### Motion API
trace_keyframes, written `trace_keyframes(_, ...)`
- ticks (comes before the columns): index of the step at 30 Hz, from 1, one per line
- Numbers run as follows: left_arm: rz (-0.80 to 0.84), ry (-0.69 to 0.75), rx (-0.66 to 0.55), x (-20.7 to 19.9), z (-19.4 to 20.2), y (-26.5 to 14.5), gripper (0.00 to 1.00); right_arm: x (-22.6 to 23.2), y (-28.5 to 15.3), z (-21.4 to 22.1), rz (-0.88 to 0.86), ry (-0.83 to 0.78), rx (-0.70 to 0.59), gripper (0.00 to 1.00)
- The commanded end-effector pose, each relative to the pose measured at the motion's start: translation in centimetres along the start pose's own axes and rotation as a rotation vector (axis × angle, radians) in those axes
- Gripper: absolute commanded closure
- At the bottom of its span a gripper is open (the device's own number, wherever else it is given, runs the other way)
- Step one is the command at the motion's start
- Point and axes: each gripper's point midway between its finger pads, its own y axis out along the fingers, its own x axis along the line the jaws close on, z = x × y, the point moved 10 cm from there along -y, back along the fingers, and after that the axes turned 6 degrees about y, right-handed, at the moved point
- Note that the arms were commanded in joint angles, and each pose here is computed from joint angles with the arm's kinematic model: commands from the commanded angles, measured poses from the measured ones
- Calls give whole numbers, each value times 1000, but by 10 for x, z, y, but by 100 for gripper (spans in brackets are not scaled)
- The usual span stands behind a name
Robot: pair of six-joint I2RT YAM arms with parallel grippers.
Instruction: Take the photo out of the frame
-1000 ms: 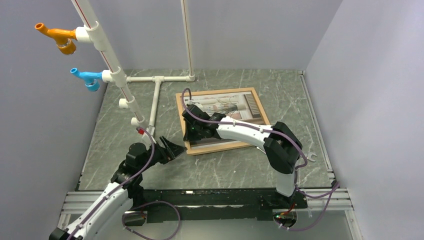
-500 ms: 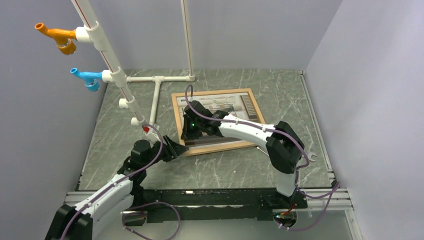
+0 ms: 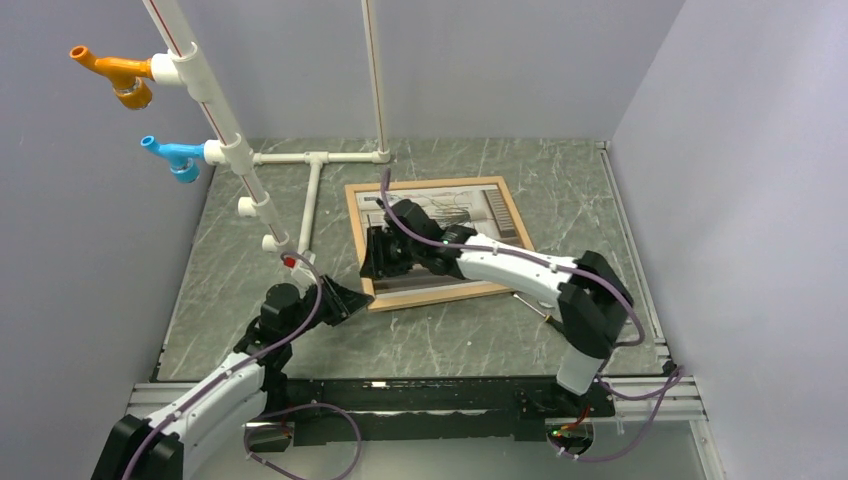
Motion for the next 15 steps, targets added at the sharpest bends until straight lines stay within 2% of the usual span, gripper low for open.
trace_keyframes(1, 129, 100, -109, -28, -22, -2, 92, -15, -46, -9, 26, -292, -152, 47)
trace_keyframes(4, 131, 86, -101, -32, -24, -4, 96, -40, -70, -8, 178, -452, -263, 33)
trace_keyframes(7, 138, 81, -92, -39, -27, -6, 98, -57, -91, 3, 264, -558, -333, 28)
trace_keyframes(10, 122, 66, -86, -47, -30, -11, 100, -59, -109, 28, 251, -695, -427, 24)
trace_keyframes(13, 77, 48, -86, -52, -34, -18, 100, -59, -109, 51, 233, -824, -480, 21)
trace_keyframes(15, 52, 38, -86, -57, -37, -23, 100, -57, -105, 61, 267, -893, -468, 21)
